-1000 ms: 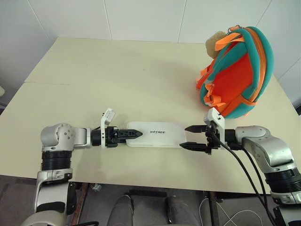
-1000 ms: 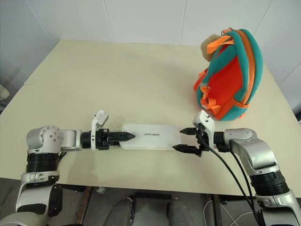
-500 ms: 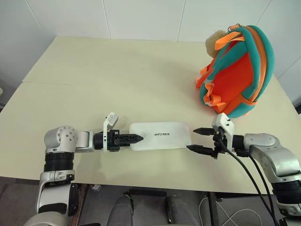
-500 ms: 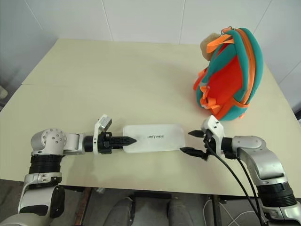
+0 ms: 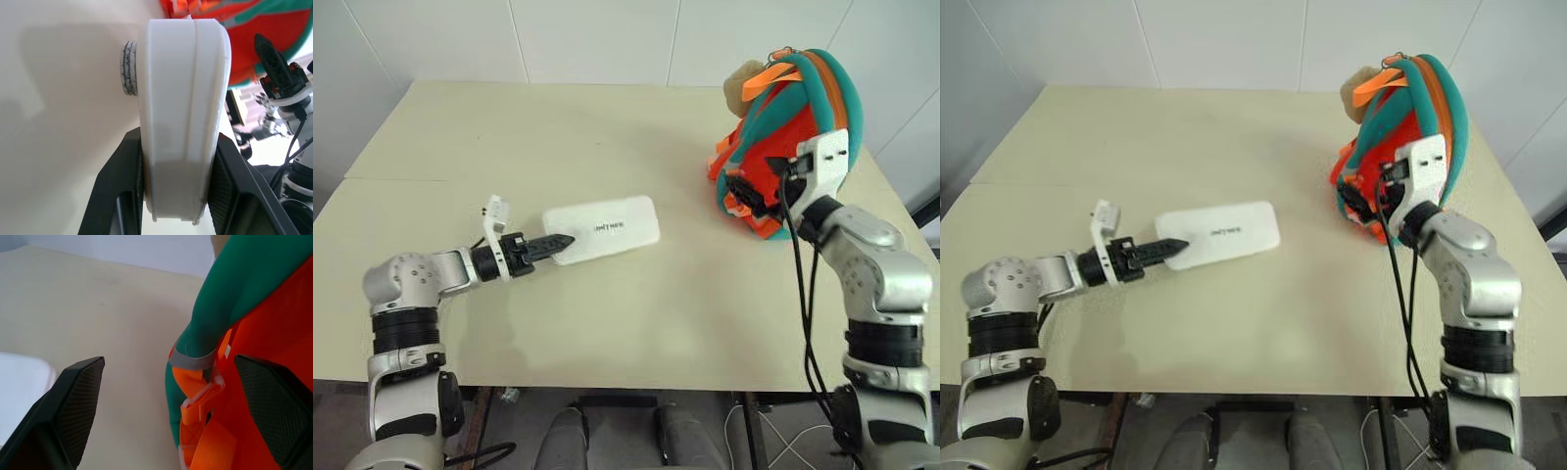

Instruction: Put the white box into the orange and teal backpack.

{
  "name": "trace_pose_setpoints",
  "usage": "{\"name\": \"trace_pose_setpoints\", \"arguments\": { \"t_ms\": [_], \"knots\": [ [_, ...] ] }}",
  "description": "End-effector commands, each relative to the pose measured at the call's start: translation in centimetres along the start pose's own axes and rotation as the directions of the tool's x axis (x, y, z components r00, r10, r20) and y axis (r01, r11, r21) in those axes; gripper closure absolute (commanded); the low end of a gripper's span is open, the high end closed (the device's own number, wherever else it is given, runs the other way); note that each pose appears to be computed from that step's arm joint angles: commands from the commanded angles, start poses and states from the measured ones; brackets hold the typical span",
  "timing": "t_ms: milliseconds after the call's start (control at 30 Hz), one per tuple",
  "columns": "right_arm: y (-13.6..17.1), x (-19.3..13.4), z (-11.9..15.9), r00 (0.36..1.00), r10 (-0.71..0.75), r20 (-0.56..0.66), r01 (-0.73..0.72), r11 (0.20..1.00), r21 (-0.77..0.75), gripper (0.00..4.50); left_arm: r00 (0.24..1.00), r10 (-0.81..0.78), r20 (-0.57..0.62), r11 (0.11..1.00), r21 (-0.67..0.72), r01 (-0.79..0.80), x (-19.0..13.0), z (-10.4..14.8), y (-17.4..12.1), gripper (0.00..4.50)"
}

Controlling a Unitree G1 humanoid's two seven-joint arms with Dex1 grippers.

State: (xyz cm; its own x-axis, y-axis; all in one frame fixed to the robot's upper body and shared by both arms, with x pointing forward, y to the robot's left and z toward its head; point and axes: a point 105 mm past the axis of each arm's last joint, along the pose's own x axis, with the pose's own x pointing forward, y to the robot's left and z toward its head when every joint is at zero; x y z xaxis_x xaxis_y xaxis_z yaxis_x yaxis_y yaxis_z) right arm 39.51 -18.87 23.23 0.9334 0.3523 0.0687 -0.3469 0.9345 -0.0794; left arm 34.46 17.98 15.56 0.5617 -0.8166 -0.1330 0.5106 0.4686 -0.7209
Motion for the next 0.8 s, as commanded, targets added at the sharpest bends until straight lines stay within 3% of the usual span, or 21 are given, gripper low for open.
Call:
{"name": "trace_pose_setpoints", "arguments": {
  "t_ms": [33,333,367,433,533,700,767,800],
  "knots": [
    [-1.2,3.1,0.6,0.989,-0.15,0.014,0.15,0.988,-0.027,0.0,1.0,0.014,0.013,0.999,0.03,-0.014,-0.6,-0.2,-0.1,3.2],
    [-1.4,8.0,1.0,0.934,-0.345,0.094,0.35,0.936,-0.032,0.0,0.996,0.02,0.082,0.999,0.049,-0.024,-1.3,-1.0,-0.5,3.2],
    [-1.1,8.3,1.1,0.933,-0.339,0.12,0.347,0.936,-0.057,0.18,0.995,0.023,0.094,0.998,0.049,-0.028,-1.4,-1.1,-0.5,3.2],
    [-0.8,8.6,1.4,0.932,-0.322,0.164,0.338,0.938,-0.075,0.62,0.993,0.026,0.113,0.998,0.049,-0.032,-1.7,-1.2,-0.5,3.2],
    [0.3,8.6,2.1,0.942,-0.243,0.229,0.263,0.963,-0.062,1.64,0.987,0.028,0.157,0.997,0.062,-0.038,-2.3,-1.0,-0.4,3.2],
    [4.5,7.6,3.9,0.931,0.076,0.356,-0.051,0.996,-0.077,3.46,0.975,0.036,0.217,0.994,0.093,-0.057,-3.5,-0.4,-0.2,3.2],
    [6.9,6.3,4.7,0.881,0.256,0.397,-0.254,0.965,-0.059,4.1,0.971,0.045,0.236,0.991,0.11,-0.073,-3.8,-0.1,-0.1,3.2],
    [9.5,4.1,5.9,0.787,0.439,0.434,-0.465,0.884,-0.051,4.37,0.967,0.05,0.25,0.989,0.125,-0.083,-4.3,0.1,0.1,3.2]
  ]
}}
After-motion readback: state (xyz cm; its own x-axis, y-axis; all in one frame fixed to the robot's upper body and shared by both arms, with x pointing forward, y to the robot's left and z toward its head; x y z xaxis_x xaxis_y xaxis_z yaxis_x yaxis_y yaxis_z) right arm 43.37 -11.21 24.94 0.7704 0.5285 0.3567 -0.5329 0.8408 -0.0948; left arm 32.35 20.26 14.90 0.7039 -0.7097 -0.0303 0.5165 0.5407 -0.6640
